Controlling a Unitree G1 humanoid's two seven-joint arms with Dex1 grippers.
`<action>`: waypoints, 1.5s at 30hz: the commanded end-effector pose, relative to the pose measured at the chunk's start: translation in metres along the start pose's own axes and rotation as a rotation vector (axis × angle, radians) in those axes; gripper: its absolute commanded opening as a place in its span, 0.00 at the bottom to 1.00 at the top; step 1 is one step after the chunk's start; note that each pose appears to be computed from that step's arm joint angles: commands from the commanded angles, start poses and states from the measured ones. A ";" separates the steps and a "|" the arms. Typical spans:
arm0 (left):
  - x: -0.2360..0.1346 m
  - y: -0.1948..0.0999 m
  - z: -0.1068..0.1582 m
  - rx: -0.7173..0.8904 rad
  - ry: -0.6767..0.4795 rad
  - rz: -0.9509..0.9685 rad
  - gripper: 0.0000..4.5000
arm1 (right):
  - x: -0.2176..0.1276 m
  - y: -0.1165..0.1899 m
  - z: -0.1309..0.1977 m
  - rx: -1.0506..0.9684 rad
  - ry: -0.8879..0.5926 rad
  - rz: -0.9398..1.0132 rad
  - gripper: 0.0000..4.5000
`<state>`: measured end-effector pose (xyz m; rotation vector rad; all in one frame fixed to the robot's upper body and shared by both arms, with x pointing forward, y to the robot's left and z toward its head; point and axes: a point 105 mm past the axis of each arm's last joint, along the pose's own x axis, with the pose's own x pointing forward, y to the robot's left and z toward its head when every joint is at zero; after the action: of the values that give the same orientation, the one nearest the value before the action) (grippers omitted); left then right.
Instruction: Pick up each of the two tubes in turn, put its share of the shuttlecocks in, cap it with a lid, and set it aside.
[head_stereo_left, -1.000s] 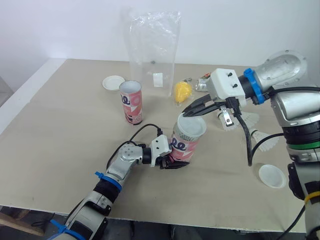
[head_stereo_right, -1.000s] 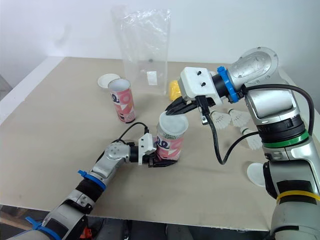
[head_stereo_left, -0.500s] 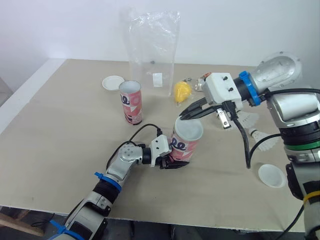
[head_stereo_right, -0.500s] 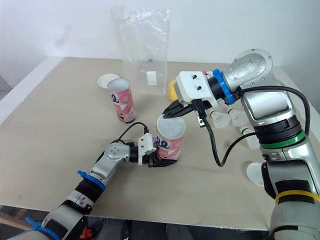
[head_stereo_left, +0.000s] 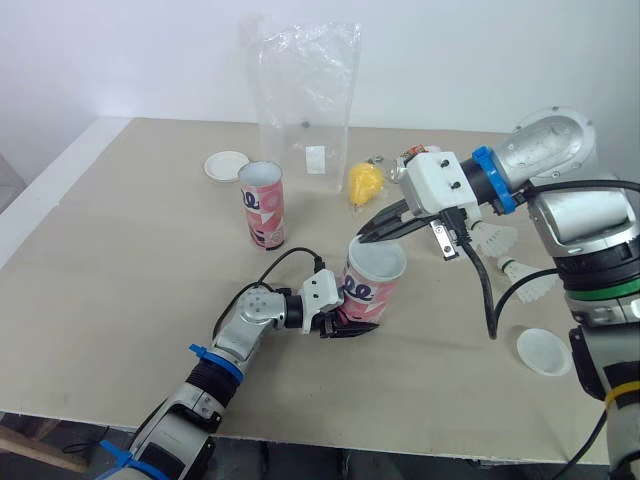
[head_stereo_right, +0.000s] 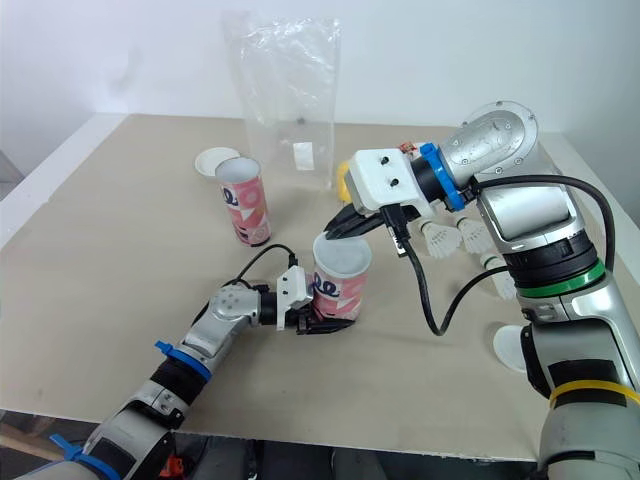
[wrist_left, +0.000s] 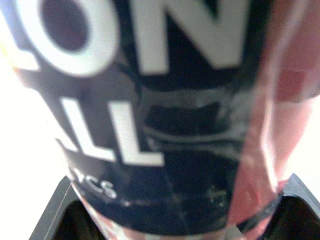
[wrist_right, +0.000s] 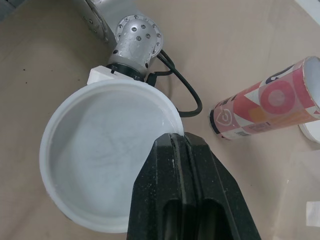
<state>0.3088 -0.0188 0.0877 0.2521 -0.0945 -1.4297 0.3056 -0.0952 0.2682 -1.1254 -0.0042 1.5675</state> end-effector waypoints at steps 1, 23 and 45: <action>-0.007 -0.001 -0.022 -0.066 0.076 0.034 0.65 | -0.008 0.001 0.003 -0.041 0.024 0.024 0.01; -0.007 0.001 -0.021 -0.077 0.077 0.029 0.65 | -0.047 -0.024 0.017 0.247 -0.221 -0.215 0.85; -0.007 0.001 -0.021 -0.080 0.075 0.027 0.65 | -0.003 0.015 0.000 0.498 -0.240 -0.132 0.00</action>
<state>0.3102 -0.0180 0.0878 0.2405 -0.0781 -1.4275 0.2940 -0.1047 0.2573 -0.4972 0.1744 1.4736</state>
